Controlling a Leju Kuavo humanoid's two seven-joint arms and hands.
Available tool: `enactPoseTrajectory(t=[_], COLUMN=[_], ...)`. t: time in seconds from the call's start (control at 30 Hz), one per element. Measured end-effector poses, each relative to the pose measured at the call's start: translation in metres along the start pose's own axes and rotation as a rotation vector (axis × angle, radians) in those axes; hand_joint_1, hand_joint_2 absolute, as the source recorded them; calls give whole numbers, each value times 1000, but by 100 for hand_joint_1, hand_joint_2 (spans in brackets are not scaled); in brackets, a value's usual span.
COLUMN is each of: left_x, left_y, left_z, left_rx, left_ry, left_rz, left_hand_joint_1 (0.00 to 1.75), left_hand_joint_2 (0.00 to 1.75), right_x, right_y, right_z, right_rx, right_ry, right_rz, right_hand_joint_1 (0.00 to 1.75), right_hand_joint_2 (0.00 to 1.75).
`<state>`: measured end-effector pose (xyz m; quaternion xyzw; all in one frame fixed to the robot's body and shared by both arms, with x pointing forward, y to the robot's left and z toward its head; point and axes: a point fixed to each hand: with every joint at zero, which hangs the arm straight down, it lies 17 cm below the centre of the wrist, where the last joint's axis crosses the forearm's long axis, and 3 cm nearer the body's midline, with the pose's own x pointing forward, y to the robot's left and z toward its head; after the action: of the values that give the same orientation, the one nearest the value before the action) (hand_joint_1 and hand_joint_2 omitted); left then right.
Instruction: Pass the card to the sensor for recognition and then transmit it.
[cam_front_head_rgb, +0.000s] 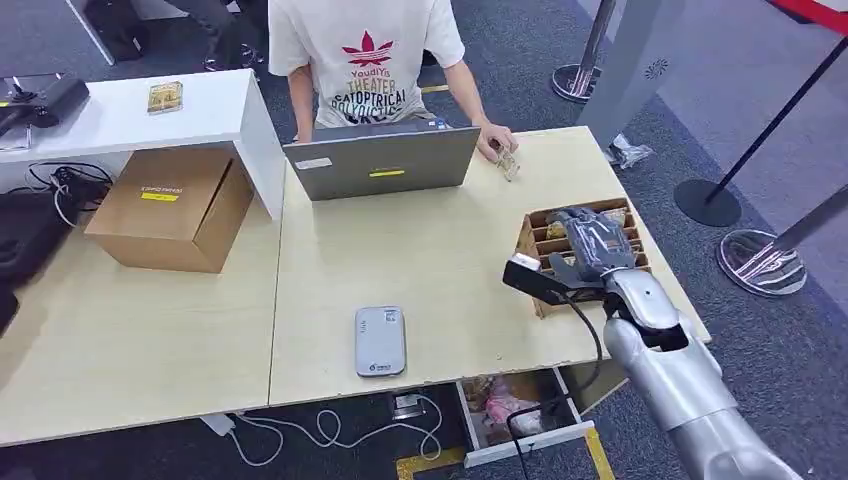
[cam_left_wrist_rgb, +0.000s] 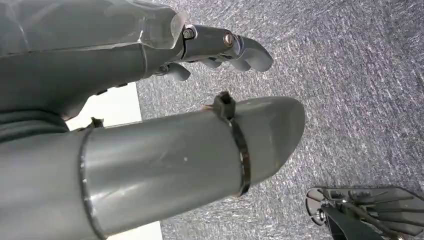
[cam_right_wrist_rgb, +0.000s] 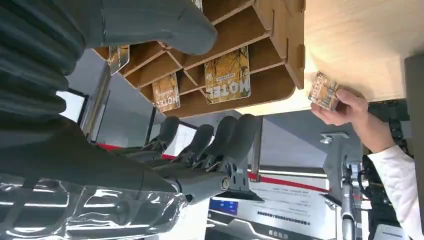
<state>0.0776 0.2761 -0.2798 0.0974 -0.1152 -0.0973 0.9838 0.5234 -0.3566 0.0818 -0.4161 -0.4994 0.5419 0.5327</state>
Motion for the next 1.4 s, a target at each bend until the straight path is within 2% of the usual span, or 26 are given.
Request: enactPoseTrajectory(t=[0.27,0.4,0.57,1.4], left_x=[0,0,0,-2], left_y=[0,0,0,5], left_z=[0,0,0,-1], left_rx=[1,1,1,13], left_ry=[0,-1,0,6], left_rz=[-1,-6,-6,8], left_hand_joint_1=[0,0,0,0], left_hand_joint_2=[0,0,0,0], right_x=[-7,-12,-19,-36], right_y=[6,9,13,5], right_z=[2,3,5,-13], right_rx=[16,25,36,69], right_ry=[8,13,23,43], right_rz=[5,9,15,52], right_hand_joint_1=[72,61,66,70], right_hand_joint_2=[175,175,175,175])
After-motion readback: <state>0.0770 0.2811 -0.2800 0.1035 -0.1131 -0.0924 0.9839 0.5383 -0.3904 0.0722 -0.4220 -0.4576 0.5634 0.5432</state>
